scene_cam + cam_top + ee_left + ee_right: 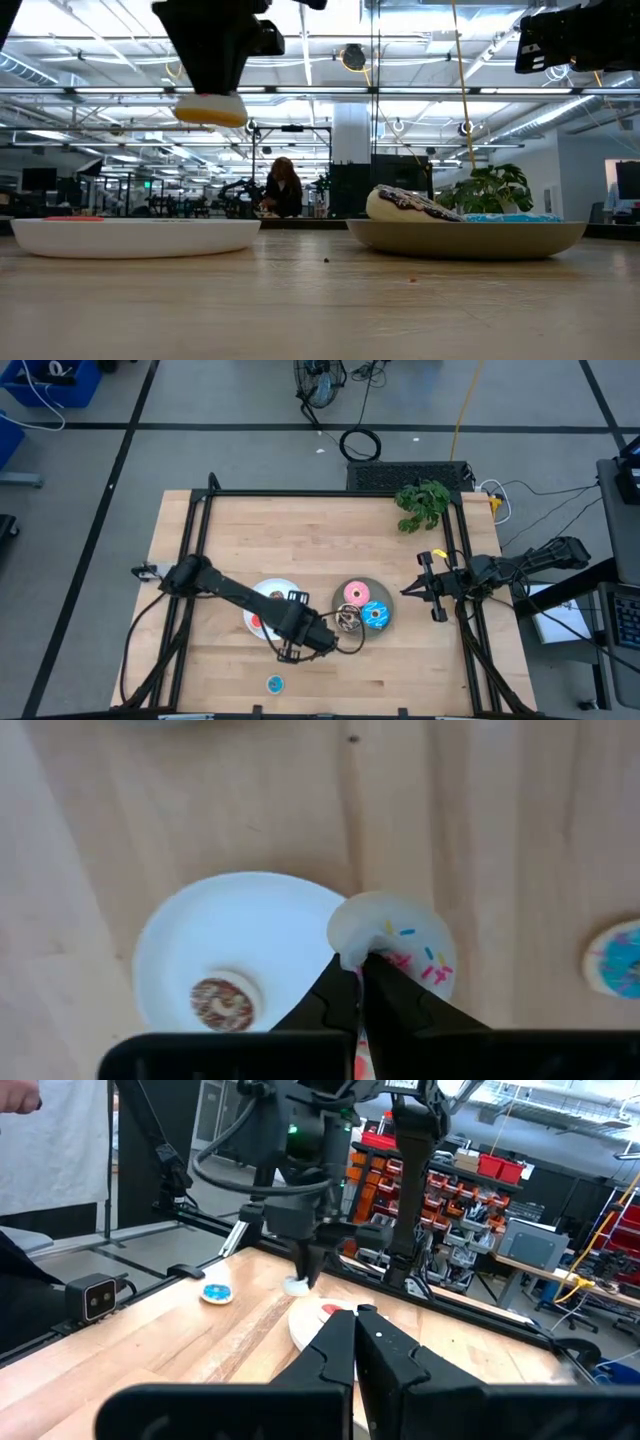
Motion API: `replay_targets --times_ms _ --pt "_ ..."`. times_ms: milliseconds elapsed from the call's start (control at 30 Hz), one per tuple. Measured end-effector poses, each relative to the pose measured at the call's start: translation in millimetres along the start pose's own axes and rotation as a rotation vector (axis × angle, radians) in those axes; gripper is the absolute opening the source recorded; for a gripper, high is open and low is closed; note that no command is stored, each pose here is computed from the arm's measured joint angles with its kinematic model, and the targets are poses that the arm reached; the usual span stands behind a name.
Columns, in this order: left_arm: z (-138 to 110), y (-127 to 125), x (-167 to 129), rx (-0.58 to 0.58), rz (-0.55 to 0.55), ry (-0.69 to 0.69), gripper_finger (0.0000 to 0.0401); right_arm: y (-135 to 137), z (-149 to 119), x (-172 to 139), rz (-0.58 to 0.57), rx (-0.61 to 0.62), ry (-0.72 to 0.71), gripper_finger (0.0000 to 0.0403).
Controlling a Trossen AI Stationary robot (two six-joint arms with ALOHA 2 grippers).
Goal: Pick & Place donuts
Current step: Put the small white donut on the white plate
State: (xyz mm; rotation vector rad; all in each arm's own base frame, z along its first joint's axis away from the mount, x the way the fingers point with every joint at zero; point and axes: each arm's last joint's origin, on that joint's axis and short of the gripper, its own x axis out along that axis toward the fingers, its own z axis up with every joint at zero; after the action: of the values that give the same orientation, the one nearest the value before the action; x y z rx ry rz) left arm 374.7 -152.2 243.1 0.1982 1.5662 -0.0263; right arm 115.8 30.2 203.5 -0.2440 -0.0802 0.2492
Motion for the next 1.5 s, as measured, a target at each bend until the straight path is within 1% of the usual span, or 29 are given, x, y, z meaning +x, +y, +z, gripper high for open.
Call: replay_targets --times_ms 133,233,367,533,633,700,800,933,1067,1167,1333,1500 --pt "-1 7 -6 0.000 0.007 -0.012 0.0011 0 0 0 0.000 0.000 0.000 0.0000" --pt "-3 13 -5 0.007 0.014 0.017 0.0018 0 0 0 0.000 0.000 0.000 0.0000" --pt "-3 28 -3 0.002 0.019 0.036 0.0007 0 0 0 0.000 0.001 0.000 0.0000" --pt "-12 55 18 -0.050 0.030 0.065 0.0017 0 0 0 0.000 0.001 0.000 0.0000" --pt "-19 66 40 -0.073 -0.008 0.041 0.0009 0 0 0 0.001 0.002 0.001 0.0000" --pt "-25 69 50 -0.078 -0.023 0.034 0.0007 0 0 0 0.001 0.001 0.003 0.0000" --pt "-33 74 60 -0.095 -0.039 0.016 0.0015 0 0 0 0.001 -0.003 0.002 0.0000" --pt "-34 78 78 -0.120 -0.065 -0.012 0.0011 0 0 0 0.000 -0.021 0.000 0.0000" --pt "-32 77 79 -0.120 -0.076 -0.042 0.0009 0 0 0 0.000 -0.023 0.000 0.0000" --pt "-32 76 80 -0.124 -0.077 -0.043 0.0016 0 0 0 0.000 -0.023 -0.001 0.0000" --pt "-34 75 80 -0.132 -0.078 -0.020 0.0006 0 0 0 0.000 -0.023 -0.001 0.0000" --pt "-34 75 80 -0.137 -0.077 -0.023 0.0018 0 0 0 0.000 -0.023 -0.001 0.0000"
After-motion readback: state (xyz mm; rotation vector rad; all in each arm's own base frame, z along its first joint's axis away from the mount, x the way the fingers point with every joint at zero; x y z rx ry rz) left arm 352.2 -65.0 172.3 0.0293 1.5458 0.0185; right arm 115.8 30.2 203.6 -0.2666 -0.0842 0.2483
